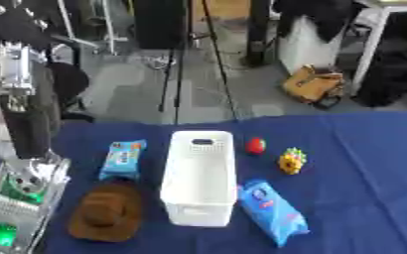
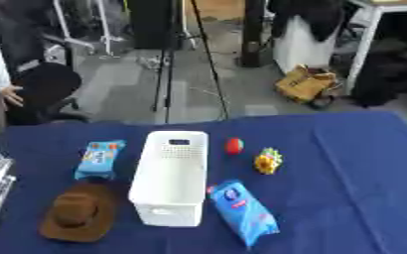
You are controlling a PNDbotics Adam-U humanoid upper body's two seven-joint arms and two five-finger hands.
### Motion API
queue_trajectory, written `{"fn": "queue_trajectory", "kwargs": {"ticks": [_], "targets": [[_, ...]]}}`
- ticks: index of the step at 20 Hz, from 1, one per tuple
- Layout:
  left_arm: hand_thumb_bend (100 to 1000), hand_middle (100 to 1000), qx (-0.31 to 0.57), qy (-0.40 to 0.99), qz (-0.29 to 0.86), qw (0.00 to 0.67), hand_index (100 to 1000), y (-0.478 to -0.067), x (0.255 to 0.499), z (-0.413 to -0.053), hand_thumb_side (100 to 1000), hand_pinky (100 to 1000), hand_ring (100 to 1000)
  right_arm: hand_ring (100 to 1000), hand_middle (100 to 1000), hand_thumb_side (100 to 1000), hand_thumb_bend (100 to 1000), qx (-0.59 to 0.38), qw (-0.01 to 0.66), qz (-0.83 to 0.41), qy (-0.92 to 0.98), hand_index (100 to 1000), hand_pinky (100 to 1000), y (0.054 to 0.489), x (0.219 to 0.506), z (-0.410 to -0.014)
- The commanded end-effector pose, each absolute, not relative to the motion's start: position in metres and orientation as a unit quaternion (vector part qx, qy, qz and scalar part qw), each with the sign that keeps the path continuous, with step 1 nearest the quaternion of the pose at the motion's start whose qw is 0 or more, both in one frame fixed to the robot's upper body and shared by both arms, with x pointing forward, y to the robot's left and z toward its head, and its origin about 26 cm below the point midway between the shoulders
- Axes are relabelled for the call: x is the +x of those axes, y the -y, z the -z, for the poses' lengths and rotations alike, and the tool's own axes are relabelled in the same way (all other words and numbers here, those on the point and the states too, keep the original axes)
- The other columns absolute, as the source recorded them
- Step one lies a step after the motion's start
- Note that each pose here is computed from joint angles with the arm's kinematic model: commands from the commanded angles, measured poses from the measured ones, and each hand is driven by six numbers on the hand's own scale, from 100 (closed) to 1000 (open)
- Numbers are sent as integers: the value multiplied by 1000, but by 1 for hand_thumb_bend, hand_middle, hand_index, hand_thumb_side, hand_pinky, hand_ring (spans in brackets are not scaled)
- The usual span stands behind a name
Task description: Pick up objects on the table and place them in the box.
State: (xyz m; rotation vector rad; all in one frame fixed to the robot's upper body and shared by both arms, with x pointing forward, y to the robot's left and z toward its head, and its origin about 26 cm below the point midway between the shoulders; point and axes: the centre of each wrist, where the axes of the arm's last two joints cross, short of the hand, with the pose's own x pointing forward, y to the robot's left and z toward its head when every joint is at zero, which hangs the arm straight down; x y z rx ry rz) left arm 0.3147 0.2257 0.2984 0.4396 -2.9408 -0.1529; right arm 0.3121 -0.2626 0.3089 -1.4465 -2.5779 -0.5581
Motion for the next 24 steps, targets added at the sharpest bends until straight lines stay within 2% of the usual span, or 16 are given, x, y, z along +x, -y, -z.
{"fn": "queue_trajectory", "kwargs": {"ticks": [1,5,11,12,14,15,17,18,19,20,22,24], "targets": [[100,883,145,986,54,63,993,-224,310,-309,1000,1000,975,572,326,384,100,-476,58,193,856,590,753,263,306,-317],[100,882,145,986,54,65,990,-225,310,-308,1000,1000,975,543,279,307,100,-476,63,199,854,550,748,263,306,-317],[100,879,146,986,55,66,987,-224,310,-308,1000,1000,975,534,288,325,140,-482,58,210,849,541,747,265,306,-318],[100,879,147,985,55,66,987,-225,310,-308,1000,1000,975,533,318,324,186,-484,58,212,847,587,747,265,306,-318],[100,880,149,985,55,67,988,-225,310,-308,1000,1000,975,537,330,334,171,-485,57,212,846,597,750,266,306,-318],[100,888,150,985,55,67,994,-225,310,-308,1000,1000,994,600,448,475,100,-485,57,212,846,686,779,266,306,-318],[100,890,158,983,58,68,996,-226,310,-308,1000,1000,996,610,461,496,100,-494,44,207,843,698,783,269,306,-318],[100,936,170,981,65,67,1000,-229,310,-309,1000,1000,1000,794,689,854,100,-504,33,191,842,844,853,270,305,-317],[100,941,184,978,72,66,1000,-231,309,-310,1000,1000,1000,821,721,908,100,-512,25,175,840,858,863,271,305,-316],[100,955,200,974,82,66,1000,-234,309,-312,1000,1000,1000,879,783,1000,100,-520,20,157,839,890,884,272,305,-315],[100,968,229,966,102,68,1000,-237,308,-314,1000,1000,1000,913,828,1000,100,-534,19,123,836,937,906,274,305,-313],[100,969,247,960,115,70,1000,-238,308,-315,1000,1000,1000,916,833,1000,100,-546,23,98,832,940,909,276,305,-313]]}}
